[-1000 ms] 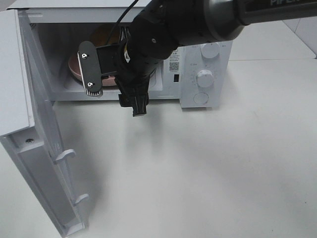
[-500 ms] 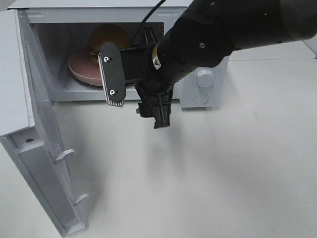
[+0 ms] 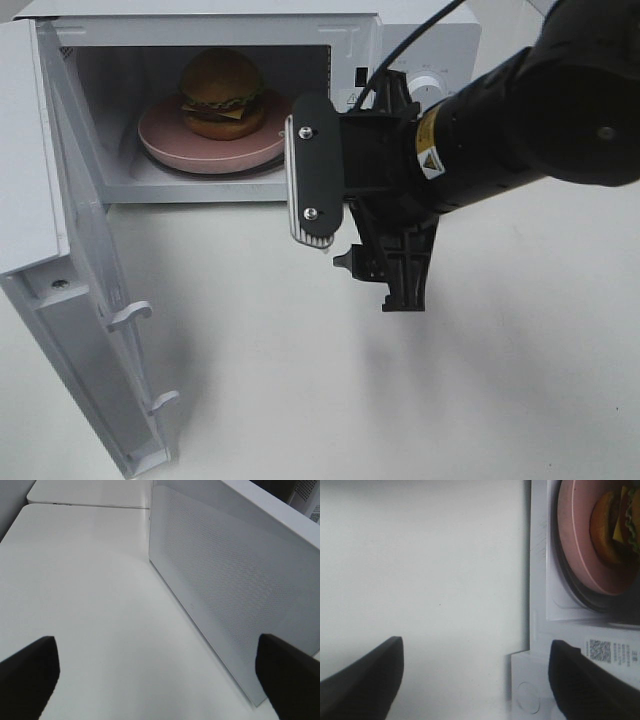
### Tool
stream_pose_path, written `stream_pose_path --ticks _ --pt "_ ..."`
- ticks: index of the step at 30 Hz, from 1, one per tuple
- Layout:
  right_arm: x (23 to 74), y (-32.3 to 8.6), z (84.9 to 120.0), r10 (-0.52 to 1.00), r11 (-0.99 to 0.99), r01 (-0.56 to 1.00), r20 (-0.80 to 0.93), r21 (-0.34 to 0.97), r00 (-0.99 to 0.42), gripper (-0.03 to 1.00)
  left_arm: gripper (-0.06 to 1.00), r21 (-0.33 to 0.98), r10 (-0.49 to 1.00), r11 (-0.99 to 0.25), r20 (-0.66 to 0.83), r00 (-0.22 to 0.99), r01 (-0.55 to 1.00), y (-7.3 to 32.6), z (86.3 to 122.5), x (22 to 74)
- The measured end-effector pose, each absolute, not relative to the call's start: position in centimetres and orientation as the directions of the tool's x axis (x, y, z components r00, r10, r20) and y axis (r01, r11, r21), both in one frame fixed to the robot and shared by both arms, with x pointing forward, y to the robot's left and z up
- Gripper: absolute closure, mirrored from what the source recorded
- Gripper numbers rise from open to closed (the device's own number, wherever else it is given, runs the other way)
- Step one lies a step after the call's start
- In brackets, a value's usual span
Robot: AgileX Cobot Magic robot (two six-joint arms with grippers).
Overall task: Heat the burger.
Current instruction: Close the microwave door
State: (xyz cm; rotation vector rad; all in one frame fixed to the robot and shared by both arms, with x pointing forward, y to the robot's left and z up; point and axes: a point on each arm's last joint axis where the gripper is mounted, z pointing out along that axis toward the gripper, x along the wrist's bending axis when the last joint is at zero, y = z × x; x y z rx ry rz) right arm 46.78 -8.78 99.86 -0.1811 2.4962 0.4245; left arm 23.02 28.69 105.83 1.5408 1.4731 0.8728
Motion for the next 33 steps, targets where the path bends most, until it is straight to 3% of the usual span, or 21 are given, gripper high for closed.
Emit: stream_pose_path --ticks 9,11,15,21,33 --pt "43.9 -11.5 100.2 0.189 0.918 -0.029 -0.501 0.395 -0.844 0.21 -0.04 0.902 0.996 0.014 -0.052 0.078 0.432 28.7 105.8 23.0" --pt "42.6 -12.7 100.4 0.338 0.872 0.113 -0.417 0.476 -0.844 0.21 -0.04 0.902 0.996 0.014 -0.052 0.078 0.432 28.7 105.8 23.0" --pt "41.6 -13.6 100.6 0.426 0.837 0.215 -0.352 0.503 -0.833 0.21 -0.04 0.902 0.996 0.014 -0.052 0.078 0.432 28.7 105.8 23.0" --pt "39.6 -15.9 101.7 0.550 0.792 0.397 -0.261 0.464 -0.793 0.22 -0.04 0.902 0.996 0.014 -0.052 0.078 0.432 28.7 105.8 23.0" --pt "37.0 -19.0 103.3 0.632 0.760 0.534 -0.228 0.371 -0.741 0.22 -0.04 0.902 0.996 0.014 -0.052 0.078 0.432 28.7 105.8 23.0"
